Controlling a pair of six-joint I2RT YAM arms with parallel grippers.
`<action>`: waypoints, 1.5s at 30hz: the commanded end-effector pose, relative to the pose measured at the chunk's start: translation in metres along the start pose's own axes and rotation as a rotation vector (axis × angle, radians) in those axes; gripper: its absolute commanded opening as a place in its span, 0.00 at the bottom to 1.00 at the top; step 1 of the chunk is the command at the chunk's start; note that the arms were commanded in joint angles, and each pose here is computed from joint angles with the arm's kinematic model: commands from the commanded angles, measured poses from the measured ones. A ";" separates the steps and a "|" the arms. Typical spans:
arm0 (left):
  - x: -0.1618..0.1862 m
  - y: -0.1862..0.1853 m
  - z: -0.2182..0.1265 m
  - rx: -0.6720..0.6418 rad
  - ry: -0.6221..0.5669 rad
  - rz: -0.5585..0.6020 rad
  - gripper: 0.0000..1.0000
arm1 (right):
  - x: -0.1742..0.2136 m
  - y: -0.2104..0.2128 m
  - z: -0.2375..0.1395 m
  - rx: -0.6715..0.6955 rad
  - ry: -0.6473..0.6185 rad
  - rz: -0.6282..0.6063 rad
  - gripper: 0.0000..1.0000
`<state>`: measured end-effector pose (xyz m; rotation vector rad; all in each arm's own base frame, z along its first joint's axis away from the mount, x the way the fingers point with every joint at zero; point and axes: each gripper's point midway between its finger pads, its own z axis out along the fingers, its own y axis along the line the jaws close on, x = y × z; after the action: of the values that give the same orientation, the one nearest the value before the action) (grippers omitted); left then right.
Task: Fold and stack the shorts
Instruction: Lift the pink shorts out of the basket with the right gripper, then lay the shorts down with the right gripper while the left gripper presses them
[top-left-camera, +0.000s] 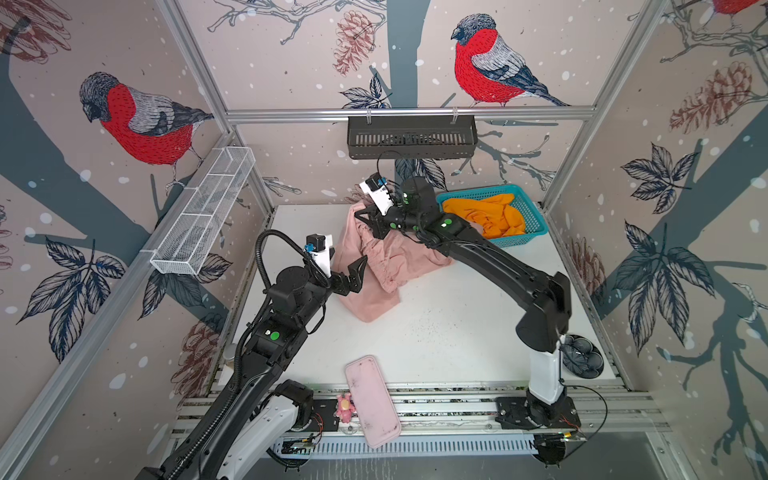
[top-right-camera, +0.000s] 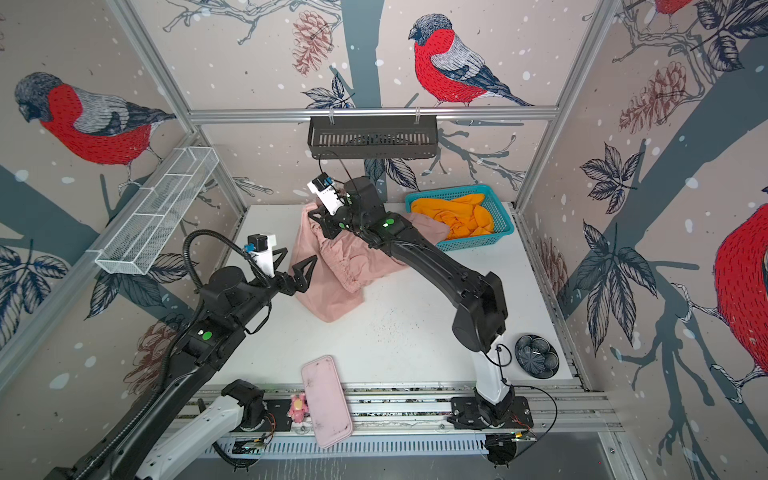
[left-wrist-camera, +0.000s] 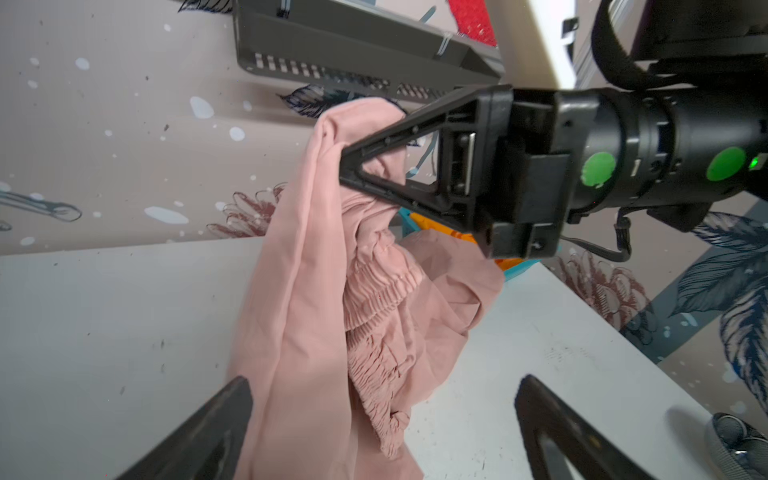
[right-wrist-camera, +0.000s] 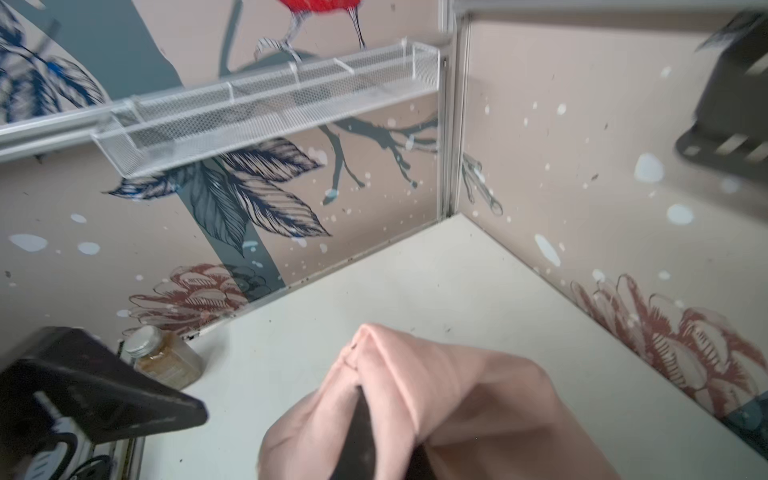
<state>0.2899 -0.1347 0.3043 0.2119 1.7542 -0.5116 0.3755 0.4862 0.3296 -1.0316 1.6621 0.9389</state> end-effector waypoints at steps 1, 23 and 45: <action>0.018 0.015 0.005 -0.072 0.048 -0.009 0.99 | 0.016 0.002 0.020 -0.065 0.055 -0.027 0.25; 0.133 -0.075 0.123 0.292 0.323 0.229 0.99 | 0.113 -0.201 -0.285 0.741 0.309 0.125 0.94; 0.216 -0.012 0.259 -0.165 0.580 0.472 0.00 | 0.139 -0.207 -0.356 0.948 0.215 0.136 1.00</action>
<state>0.4531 -0.3166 0.0525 0.7698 2.1589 -0.0522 0.4236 0.0549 0.2701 -0.3120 2.0377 0.0438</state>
